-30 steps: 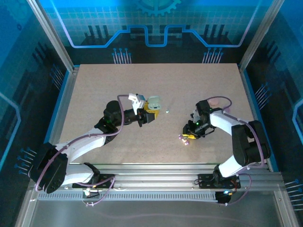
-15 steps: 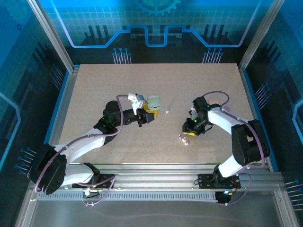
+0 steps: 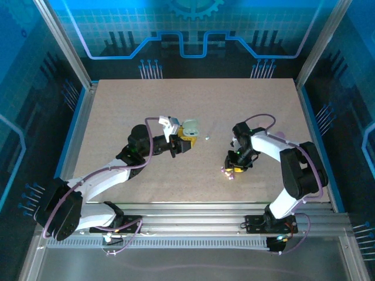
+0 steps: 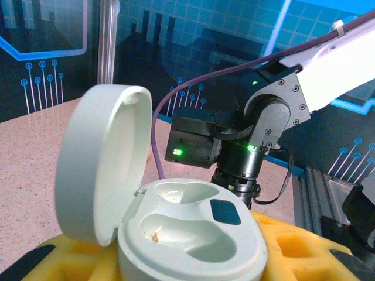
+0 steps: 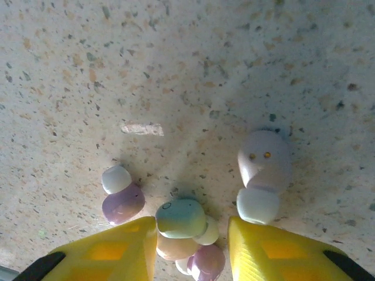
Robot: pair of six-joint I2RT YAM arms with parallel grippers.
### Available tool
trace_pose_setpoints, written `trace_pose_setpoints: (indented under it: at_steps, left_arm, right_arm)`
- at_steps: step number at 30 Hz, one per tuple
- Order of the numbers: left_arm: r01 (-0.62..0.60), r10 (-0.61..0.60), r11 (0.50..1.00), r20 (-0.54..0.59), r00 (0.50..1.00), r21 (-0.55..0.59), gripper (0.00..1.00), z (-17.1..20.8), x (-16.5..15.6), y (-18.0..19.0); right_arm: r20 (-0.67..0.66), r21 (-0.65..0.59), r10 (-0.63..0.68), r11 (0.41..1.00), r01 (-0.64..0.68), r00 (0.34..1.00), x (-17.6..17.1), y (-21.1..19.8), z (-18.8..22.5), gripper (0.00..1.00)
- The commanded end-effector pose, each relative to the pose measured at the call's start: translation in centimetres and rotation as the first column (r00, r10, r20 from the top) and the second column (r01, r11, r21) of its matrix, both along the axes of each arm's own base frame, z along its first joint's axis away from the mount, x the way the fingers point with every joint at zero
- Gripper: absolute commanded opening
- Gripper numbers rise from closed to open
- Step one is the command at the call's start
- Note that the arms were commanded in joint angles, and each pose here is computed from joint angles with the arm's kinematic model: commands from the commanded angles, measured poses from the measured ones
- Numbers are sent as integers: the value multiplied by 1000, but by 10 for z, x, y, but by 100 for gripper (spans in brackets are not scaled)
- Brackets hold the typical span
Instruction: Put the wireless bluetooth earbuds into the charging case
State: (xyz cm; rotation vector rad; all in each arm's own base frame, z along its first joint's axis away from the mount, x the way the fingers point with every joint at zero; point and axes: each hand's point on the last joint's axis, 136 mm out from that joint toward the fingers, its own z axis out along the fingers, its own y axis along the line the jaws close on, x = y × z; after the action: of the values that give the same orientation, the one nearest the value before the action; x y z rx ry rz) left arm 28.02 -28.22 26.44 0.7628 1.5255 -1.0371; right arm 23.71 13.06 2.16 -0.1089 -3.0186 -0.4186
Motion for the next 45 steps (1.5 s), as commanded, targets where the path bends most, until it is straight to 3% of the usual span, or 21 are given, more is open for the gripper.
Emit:
trace_pose_setpoints:
  at_steps: [1, 13, 20, 25, 37, 45]
  left_arm:
    - [-15, 17, 1000, 66, 998, -20, 37, 23, 0, 4]
    - [-16, 17, 1000, 63, 998, -17, 37, 25, 1, 3]
    - [-13, 14, 1000, 58, 998, -17, 37, 24, 2, 2]
    - [-7, 8, 1000, 55, 998, -19, 37, 24, 2, 1]
    - [-11, 12, 1000, 56, 998, -17, 37, 23, 1, 2]
    - [-16, 17, 1000, 59, 998, -15, 37, 22, 1, 2]
  right_arm:
    - [-23, -25, 25, 999, -25, 999, 1, 3, -5, 38]
    - [19, -108, -51, 993, 53, 999, 14, -10, -5, 31]
    - [6, -30, -4, 1000, 4, 1000, 1, -1, 2, 40]
    - [-38, -41, 14, 999, -16, 999, -7, -1, -4, 40]
    - [-56, -156, 12, 988, -21, 998, -8, -14, -12, 29]
    - [30, -130, -11, 991, 14, 1000, 11, -7, 6, 24]
